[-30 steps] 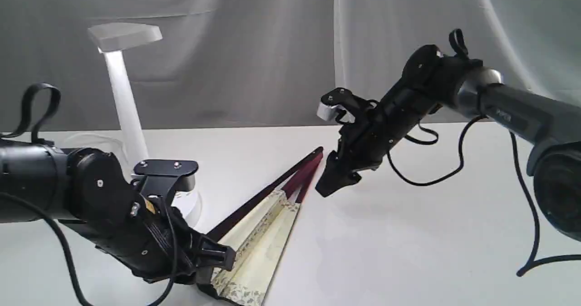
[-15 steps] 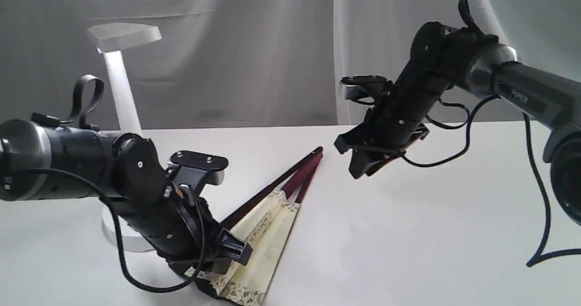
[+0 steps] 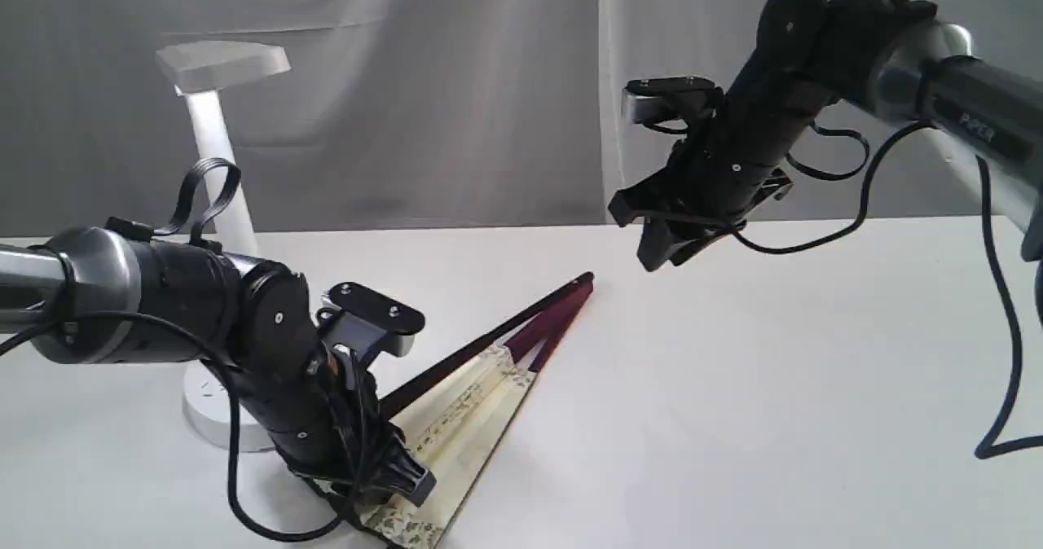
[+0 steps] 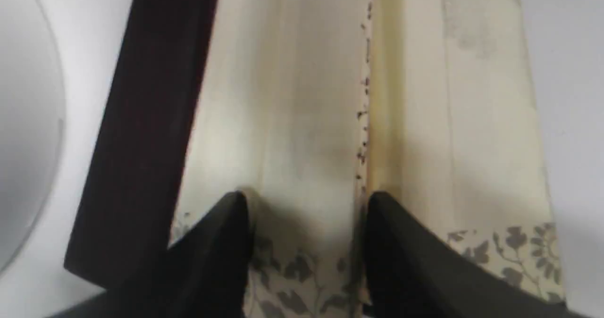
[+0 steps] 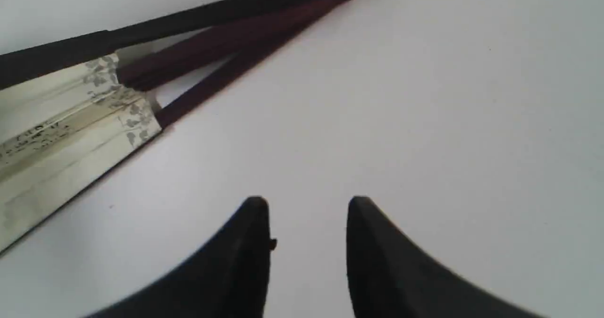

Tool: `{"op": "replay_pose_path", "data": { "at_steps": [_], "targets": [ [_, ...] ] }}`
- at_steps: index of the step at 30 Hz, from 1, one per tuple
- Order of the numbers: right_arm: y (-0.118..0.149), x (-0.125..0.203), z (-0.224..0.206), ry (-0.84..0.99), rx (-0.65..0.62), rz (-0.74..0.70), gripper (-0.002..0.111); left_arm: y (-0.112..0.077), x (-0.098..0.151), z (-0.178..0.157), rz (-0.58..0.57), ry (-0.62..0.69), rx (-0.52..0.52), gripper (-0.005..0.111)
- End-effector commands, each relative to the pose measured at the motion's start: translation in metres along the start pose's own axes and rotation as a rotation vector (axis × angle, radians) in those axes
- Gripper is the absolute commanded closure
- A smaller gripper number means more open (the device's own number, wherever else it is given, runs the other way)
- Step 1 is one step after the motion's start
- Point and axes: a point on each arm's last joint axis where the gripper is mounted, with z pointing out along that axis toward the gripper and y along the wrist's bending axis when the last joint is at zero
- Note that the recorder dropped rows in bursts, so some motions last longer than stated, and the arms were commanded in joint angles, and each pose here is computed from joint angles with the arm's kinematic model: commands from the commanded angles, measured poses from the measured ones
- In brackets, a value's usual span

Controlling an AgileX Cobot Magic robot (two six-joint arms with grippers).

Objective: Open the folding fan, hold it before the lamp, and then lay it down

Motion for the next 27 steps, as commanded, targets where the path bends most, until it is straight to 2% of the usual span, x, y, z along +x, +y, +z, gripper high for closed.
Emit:
{"op": "replay_pose_path", "data": {
  "at_steps": [1,6,10,16,22,27],
  "targets": [
    [-0.004,0.001,-0.009,-0.014,-0.001,0.002,0.074,0.001,0.0,-0.001,0.109,0.01,-0.021,0.068],
    [-0.017,0.003,-0.016,-0.031,-0.002,0.036,0.067,0.0,0.006,-0.001,0.391,0.073,0.005,0.068],
    [-0.025,0.006,-0.027,-0.04,0.011,0.028,0.067,-0.001,0.007,-0.001,0.478,0.083,0.016,0.068],
    [-0.022,0.031,-0.02,0.058,-0.015,-0.11,0.067,-0.011,0.004,0.0,0.598,0.069,0.02,0.068],
    [-0.014,0.049,-0.012,0.106,-0.094,-0.202,0.067,-0.031,0.005,0.0,0.823,0.088,0.037,0.069],
    [-0.011,0.06,-0.008,0.138,-0.121,-0.231,0.067,-0.039,0.001,0.0,0.889,0.069,0.004,0.069]
  ]
}}
